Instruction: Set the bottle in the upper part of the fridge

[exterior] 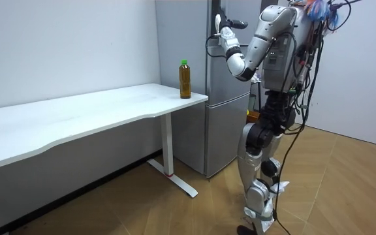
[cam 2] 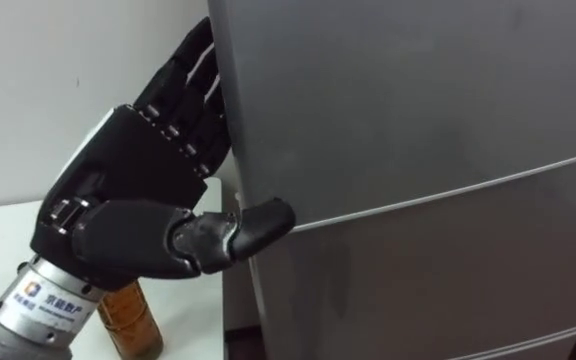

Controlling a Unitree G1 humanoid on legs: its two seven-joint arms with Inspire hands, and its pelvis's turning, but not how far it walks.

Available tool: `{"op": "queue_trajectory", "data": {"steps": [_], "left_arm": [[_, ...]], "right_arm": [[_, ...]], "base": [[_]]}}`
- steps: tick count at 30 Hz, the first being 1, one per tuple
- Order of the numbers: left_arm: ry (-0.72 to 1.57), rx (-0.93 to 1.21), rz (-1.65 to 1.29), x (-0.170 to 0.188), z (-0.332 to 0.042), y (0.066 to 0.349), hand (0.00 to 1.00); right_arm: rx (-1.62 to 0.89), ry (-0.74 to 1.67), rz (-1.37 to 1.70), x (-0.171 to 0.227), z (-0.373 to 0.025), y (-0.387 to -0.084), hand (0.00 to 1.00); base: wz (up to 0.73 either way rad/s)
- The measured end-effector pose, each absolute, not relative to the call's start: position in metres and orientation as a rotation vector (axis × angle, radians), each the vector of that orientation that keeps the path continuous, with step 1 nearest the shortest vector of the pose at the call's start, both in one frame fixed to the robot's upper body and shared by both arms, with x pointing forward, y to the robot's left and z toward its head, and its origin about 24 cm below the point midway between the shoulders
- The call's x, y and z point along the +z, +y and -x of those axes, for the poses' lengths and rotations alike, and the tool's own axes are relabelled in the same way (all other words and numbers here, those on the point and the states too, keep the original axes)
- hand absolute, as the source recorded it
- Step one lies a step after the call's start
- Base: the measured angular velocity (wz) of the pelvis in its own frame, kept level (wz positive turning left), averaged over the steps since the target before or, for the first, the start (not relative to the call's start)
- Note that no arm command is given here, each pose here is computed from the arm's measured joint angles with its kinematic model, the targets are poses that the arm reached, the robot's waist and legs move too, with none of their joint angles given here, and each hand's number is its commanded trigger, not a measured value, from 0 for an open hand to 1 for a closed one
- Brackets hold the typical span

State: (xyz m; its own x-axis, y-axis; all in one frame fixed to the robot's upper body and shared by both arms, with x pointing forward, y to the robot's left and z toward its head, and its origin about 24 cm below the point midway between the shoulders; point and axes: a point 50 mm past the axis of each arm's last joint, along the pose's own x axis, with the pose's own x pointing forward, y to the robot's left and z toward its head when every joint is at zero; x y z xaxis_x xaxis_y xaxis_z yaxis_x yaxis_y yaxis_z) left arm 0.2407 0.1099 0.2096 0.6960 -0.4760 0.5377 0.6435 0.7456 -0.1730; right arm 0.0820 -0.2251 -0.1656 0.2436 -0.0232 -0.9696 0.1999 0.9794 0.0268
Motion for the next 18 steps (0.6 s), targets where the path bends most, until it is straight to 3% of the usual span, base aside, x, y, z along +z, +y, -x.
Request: {"op": "queue_trajectory", "data": {"steps": [4, 5, 6, 7, 16, 18], "left_arm": [[-0.485, -0.651, 0.374, 0.2089, -0.2402, 0.1068, 0.00], [-0.485, -0.653, 0.375, 0.2088, -0.2400, 0.1062, 0.53], [-0.485, -0.654, 0.376, 0.2087, -0.2400, 0.1060, 0.62], [-0.484, -0.655, 0.378, 0.2087, -0.2399, 0.1056, 1.00], [-0.477, -0.618, 0.424, 0.2019, -0.2474, 0.1071, 1.00], [-0.475, -0.632, 0.433, 0.2015, -0.2465, 0.1034, 0.84]], "right_arm": [[-0.150, 1.317, -0.156, -0.1656, -0.0820, -0.2250, 0.00], [-0.150, 1.317, -0.155, -0.1656, -0.0821, -0.2250, 0.00], [-0.150, 1.316, -0.156, -0.1656, -0.0821, -0.2250, 0.00], [-0.147, 1.315, -0.154, -0.1655, -0.0825, -0.2249, 0.00], [-0.082, 1.302, -0.111, -0.1650, -0.0894, -0.2199, 0.00], [-0.065, 1.302, -0.102, -0.1650, -0.0897, -0.2188, 0.00]], "base": [[0.00], [0.00], [0.00], [0.00], [0.02], [0.00]]}}
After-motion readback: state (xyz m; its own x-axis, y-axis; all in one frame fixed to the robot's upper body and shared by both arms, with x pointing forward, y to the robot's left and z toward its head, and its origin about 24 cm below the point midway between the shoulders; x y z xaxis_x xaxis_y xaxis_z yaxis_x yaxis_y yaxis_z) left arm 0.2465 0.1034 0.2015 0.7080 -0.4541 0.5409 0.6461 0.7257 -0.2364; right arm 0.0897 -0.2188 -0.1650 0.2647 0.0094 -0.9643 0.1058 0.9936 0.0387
